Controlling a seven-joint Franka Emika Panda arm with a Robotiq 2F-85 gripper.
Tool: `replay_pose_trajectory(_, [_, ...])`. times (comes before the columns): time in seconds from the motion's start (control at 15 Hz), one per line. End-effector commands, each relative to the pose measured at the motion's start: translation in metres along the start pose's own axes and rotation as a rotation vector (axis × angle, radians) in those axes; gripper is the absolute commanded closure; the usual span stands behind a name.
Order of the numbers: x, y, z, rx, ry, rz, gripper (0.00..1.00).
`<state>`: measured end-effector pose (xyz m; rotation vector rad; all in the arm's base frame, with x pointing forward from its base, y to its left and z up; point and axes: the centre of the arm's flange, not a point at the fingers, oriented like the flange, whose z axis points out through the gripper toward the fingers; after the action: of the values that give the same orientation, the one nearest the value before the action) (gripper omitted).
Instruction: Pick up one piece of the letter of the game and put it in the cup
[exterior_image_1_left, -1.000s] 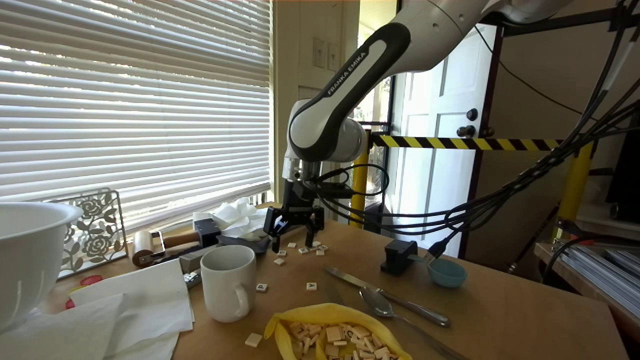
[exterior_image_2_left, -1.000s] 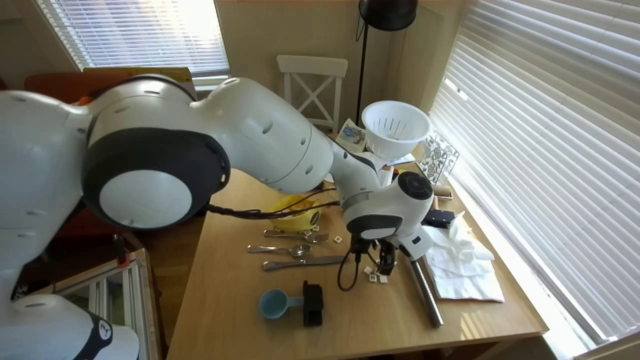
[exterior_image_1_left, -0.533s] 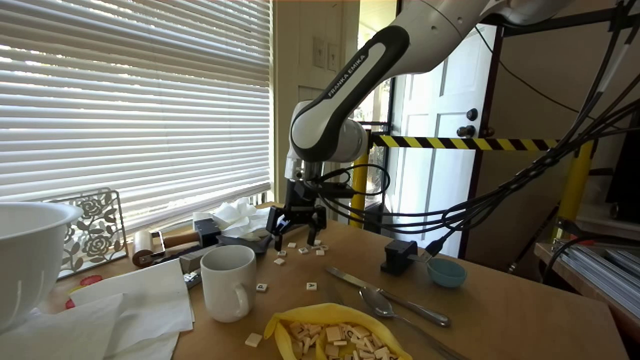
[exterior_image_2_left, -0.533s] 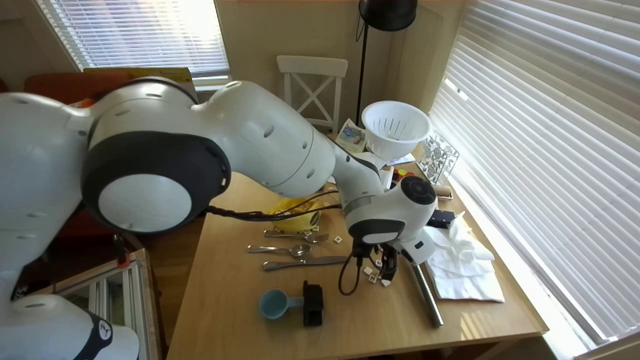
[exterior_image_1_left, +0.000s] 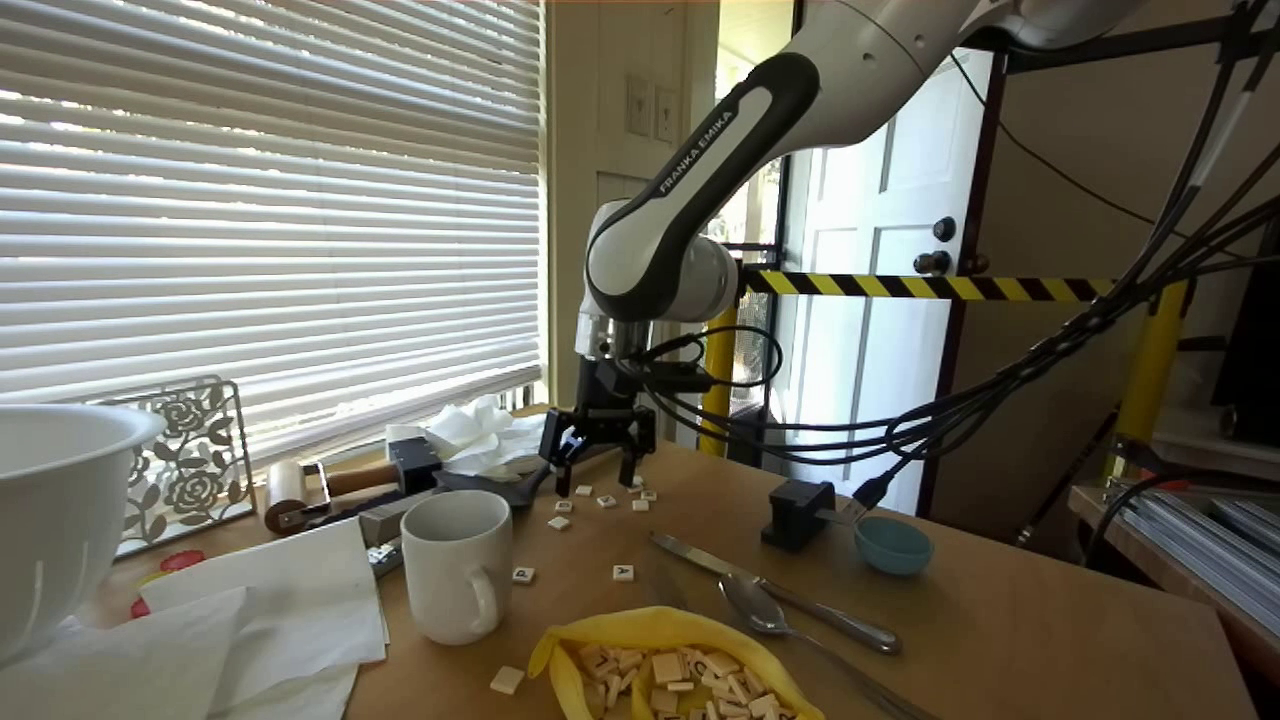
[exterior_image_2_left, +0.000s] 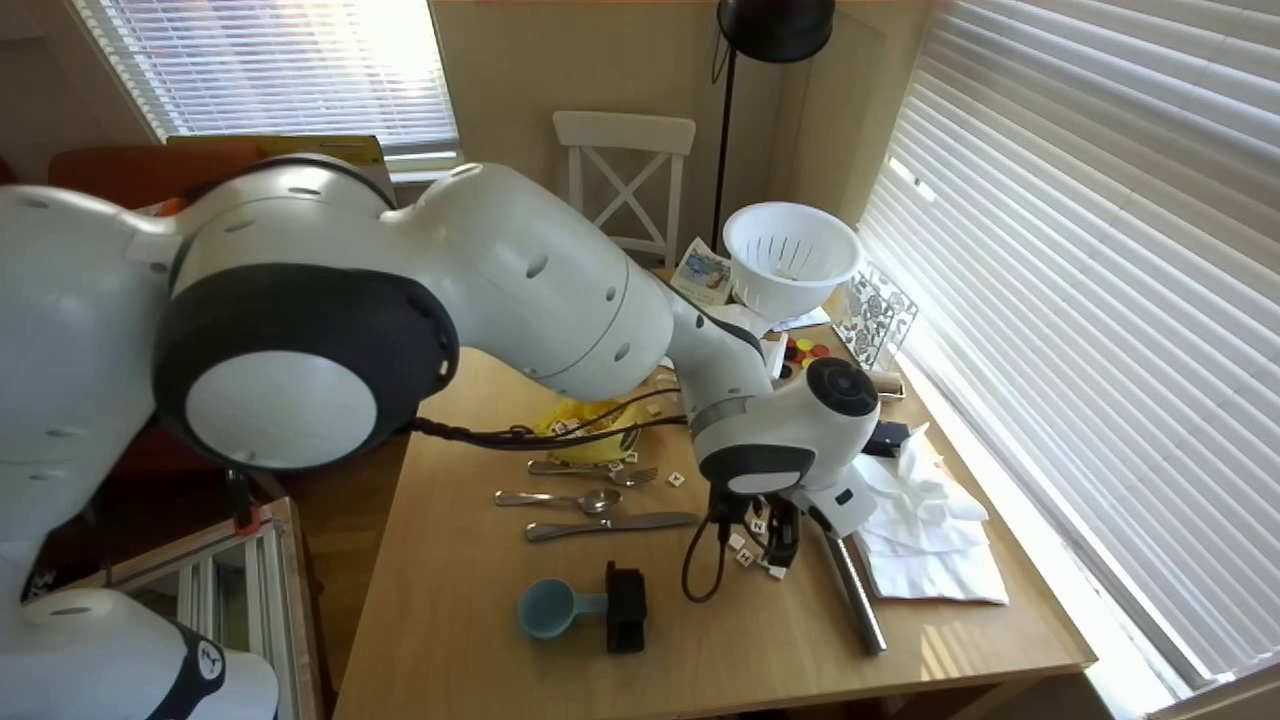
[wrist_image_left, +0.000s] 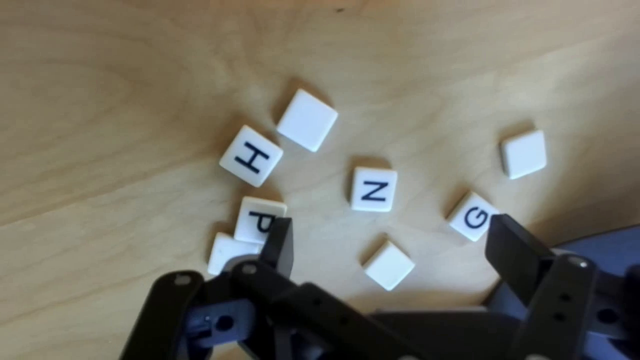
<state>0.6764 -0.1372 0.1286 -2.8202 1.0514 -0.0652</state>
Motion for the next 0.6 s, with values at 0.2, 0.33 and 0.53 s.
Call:
replay_pose_trajectory(0.2, [-0.025,0.007,-0.019,-0.01,0.004,-0.013,0.0])
replay_pose_trajectory(0.33, [-0.028,0.007,-0.017,-0.019,-0.002,-0.007,0.0])
replay_pose_trajectory(0.53, [-0.035,-0.002,-0.017,-0.032,0.004,-0.024,0.11])
